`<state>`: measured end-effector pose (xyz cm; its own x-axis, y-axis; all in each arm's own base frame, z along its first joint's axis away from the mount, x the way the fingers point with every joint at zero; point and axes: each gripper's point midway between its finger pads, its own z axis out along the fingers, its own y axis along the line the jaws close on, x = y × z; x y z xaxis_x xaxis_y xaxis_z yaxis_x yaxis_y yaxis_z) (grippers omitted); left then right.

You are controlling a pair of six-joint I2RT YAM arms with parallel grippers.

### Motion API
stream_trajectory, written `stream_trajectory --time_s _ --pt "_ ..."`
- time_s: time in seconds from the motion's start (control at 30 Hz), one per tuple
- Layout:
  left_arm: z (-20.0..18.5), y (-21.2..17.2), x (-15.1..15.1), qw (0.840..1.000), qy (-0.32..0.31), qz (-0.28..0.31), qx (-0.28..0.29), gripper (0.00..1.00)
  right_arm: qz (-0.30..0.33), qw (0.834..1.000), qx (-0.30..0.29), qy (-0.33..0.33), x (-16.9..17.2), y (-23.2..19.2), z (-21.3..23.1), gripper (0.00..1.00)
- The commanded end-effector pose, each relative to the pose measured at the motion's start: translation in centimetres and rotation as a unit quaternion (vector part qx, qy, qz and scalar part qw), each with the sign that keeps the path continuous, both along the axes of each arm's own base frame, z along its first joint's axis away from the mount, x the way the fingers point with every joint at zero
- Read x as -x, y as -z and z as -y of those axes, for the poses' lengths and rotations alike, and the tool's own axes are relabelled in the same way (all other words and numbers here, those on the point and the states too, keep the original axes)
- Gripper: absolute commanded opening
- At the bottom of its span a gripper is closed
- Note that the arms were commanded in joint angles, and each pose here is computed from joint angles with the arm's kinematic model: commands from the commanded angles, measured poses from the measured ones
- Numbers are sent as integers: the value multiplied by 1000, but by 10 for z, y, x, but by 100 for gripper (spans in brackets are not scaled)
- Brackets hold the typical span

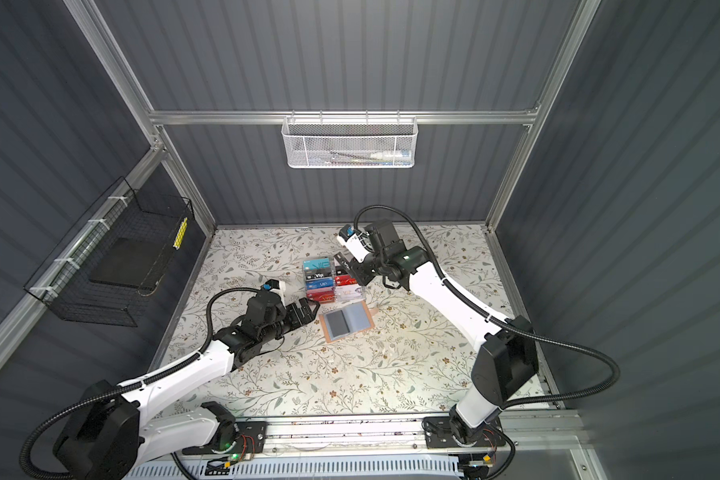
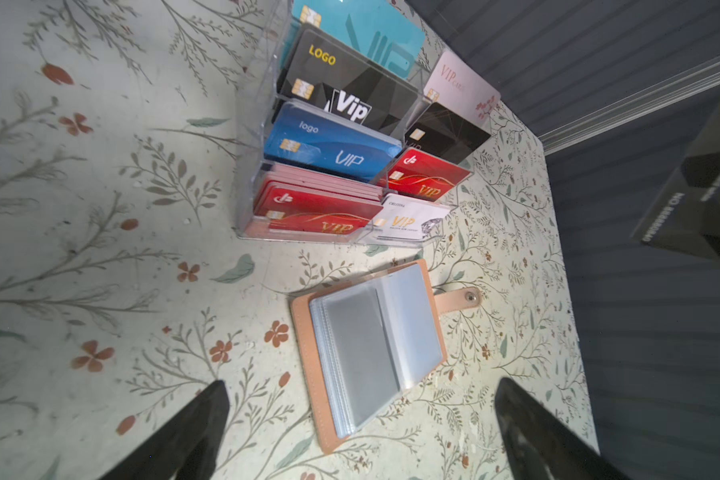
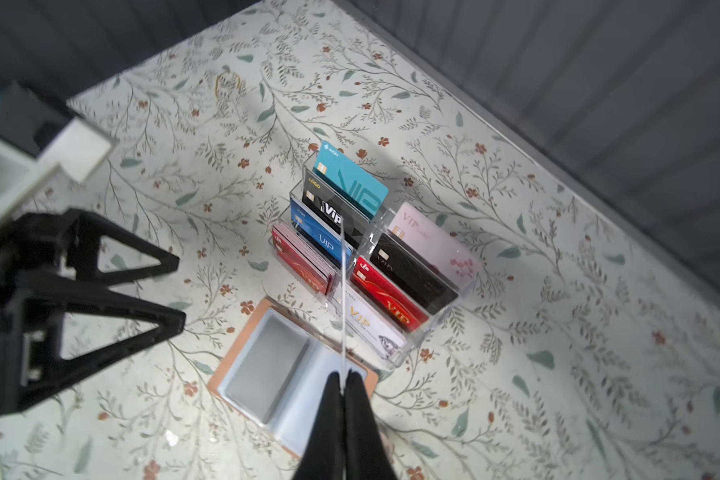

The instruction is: Take the credit cards out of the card holder

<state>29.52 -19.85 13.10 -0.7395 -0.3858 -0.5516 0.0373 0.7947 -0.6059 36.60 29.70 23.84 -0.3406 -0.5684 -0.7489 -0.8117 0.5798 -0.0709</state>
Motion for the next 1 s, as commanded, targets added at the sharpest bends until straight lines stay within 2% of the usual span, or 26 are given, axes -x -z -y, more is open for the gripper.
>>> stream_trajectory --time_s 0.0,0.13,0.37,0.7,0.97 --pt "-14 -4 -2 999 -3 10 -50 100 43 991 60 -109 5 10 -16 0" --pt "-22 -11 -8 998 -5 9 -57 100 74 977 99 -172 -10 17 -32 0" --pt "-41 -15 -14 997 -16 -5 -69 100 75 951 163 -251 -34 43 -51 0" --pt "-44 -11 -19 997 -13 -12 -77 100 84 927 178 -318 -40 68 -75 0" --pt "-42 -5 -22 997 -6 -16 -76 100 89 923 181 -328 -48 79 -84 0"
